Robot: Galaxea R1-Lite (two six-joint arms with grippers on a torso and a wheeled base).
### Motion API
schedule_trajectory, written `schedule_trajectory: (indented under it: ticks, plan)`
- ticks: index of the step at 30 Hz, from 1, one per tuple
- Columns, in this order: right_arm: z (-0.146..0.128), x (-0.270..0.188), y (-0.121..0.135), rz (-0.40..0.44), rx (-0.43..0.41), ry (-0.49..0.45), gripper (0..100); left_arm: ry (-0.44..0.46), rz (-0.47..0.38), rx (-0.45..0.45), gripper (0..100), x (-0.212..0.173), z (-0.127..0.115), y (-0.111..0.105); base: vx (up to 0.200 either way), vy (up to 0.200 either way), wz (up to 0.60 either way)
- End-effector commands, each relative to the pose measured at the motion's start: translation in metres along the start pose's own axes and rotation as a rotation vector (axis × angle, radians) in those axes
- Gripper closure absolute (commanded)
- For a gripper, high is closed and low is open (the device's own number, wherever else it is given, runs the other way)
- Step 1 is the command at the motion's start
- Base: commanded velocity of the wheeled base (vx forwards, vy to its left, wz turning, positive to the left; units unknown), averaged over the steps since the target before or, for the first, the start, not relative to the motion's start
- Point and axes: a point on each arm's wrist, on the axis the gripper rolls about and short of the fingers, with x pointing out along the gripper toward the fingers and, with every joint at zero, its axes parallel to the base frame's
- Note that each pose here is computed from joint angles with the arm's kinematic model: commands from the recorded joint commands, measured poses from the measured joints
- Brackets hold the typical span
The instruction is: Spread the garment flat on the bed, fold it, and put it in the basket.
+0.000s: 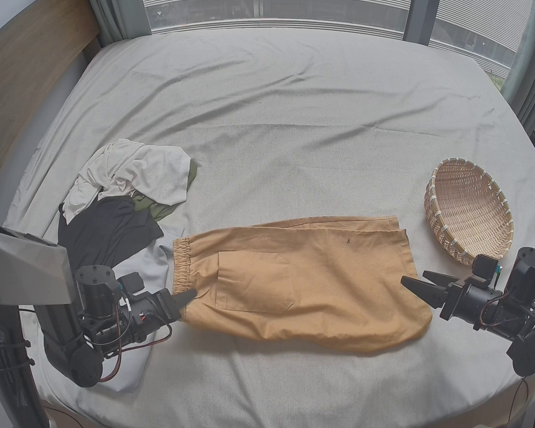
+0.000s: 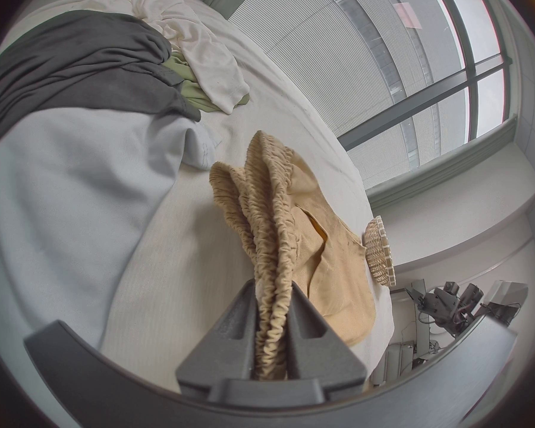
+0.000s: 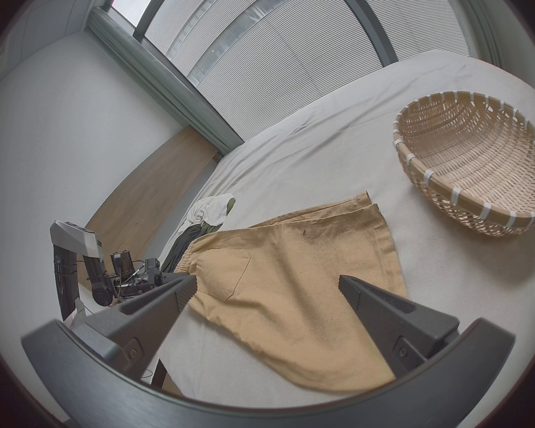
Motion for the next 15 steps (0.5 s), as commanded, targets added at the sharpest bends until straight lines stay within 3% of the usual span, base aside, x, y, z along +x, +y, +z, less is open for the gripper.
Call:
schedule_trajectory:
  ticks: [1, 9, 15]
  plan:
    - [-0.001, 0.014, 0.001, 0.033, -0.008, 0.012, 0, -0.008, 0.007, 0.002, 100, -0.018, 0.001, -0.005, 0.000, 0.000, 0.00]
    - [0.015, 0.027, 0.004, 0.101, -0.047, -0.040, 0, -0.115, 0.089, 0.065, 100, -0.041, 0.026, 0.017, 0.000, 0.000, 0.00]
    - [0.010, 0.032, -0.001, 0.090, -0.036, -0.021, 0, -0.109, 0.062, 0.052, 100, -0.050, 0.033, 0.026, 0.000, 0.000, 0.00]
